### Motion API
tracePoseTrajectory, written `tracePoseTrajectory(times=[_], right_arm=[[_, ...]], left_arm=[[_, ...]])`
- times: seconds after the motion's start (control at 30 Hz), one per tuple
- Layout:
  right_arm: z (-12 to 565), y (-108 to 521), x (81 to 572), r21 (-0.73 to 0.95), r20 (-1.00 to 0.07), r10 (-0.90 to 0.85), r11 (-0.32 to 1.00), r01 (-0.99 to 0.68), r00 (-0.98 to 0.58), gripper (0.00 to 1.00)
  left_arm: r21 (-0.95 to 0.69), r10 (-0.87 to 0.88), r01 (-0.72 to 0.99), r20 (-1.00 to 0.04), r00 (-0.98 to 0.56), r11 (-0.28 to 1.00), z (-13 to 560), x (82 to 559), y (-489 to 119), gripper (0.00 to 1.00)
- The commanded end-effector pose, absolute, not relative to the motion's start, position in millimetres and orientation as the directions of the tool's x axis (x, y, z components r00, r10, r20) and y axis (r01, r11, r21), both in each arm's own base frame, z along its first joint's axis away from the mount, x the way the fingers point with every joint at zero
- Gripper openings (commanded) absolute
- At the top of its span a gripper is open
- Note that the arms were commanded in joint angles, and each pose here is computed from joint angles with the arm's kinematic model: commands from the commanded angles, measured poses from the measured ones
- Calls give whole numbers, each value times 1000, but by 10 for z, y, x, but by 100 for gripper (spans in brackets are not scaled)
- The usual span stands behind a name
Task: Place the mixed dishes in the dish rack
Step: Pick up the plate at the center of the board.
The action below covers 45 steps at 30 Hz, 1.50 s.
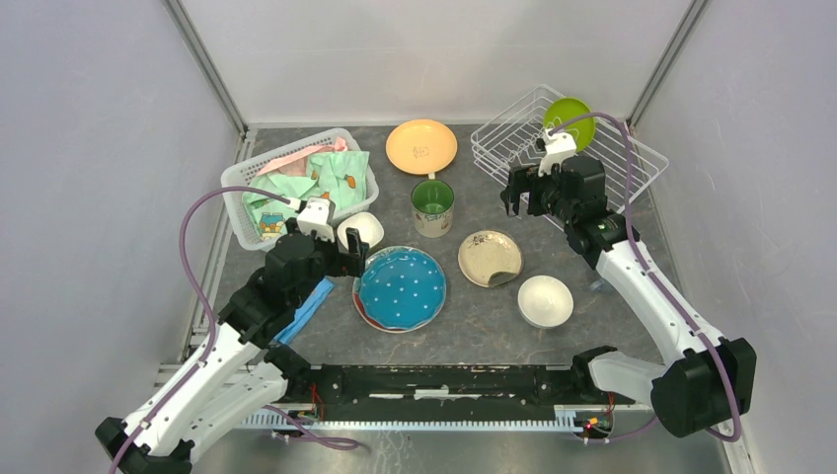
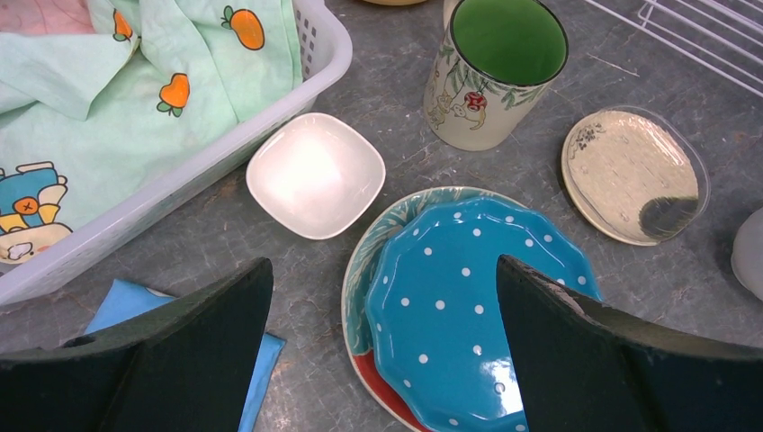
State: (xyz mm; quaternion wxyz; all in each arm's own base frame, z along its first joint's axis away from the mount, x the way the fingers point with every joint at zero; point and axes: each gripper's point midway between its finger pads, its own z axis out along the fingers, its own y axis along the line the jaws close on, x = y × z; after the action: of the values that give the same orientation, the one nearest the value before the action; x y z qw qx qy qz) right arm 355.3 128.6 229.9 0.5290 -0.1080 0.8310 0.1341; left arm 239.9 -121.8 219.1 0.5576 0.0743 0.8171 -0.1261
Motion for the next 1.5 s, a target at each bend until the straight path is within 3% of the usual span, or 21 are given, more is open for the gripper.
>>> tracePoseTrajectory(times=[0.0, 1.47], right_arm=[[2430, 1310, 3601, 85, -929, -49, 937, -339, -368, 95], [2212, 1325, 3569, 113, -908, -39, 937, -331, -418, 98]], left_arm=[[-120, -23, 269, -941, -339, 956, 2299, 2430, -1234, 100], [-110, -13, 257, -937, -350, 960, 2259, 2448, -1222, 100]])
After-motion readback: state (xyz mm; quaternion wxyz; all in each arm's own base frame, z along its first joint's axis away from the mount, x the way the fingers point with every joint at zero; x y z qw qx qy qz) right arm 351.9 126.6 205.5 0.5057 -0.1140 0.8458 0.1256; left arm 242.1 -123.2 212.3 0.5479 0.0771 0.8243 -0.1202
